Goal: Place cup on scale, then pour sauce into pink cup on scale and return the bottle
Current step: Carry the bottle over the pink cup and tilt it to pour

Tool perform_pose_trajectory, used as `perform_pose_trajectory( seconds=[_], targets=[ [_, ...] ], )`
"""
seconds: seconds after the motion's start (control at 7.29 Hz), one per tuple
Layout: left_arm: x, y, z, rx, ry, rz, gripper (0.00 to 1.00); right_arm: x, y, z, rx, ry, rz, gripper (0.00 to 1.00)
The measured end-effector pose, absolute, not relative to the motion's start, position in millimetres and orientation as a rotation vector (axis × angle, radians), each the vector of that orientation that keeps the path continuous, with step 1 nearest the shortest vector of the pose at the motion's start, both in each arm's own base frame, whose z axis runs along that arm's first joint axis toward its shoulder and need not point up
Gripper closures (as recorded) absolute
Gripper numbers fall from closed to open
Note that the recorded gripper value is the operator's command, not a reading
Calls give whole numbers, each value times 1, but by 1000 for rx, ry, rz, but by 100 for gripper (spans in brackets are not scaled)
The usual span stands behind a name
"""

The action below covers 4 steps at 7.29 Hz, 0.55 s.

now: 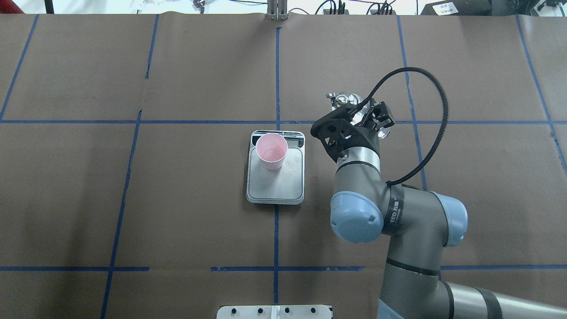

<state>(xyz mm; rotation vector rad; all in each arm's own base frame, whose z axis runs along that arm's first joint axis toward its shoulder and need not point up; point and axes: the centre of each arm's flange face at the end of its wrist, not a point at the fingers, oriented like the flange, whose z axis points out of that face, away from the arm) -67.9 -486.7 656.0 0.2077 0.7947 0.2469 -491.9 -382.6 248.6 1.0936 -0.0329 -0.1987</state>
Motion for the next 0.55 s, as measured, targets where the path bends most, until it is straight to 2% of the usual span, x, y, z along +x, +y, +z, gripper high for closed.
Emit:
perform_pose_trajectory(
  seconds=[0.55],
  targets=[
    [-68, -485, 657, 206, 795, 247, 0, -547, -375, 254, 1166, 331, -460, 100]
  ],
)
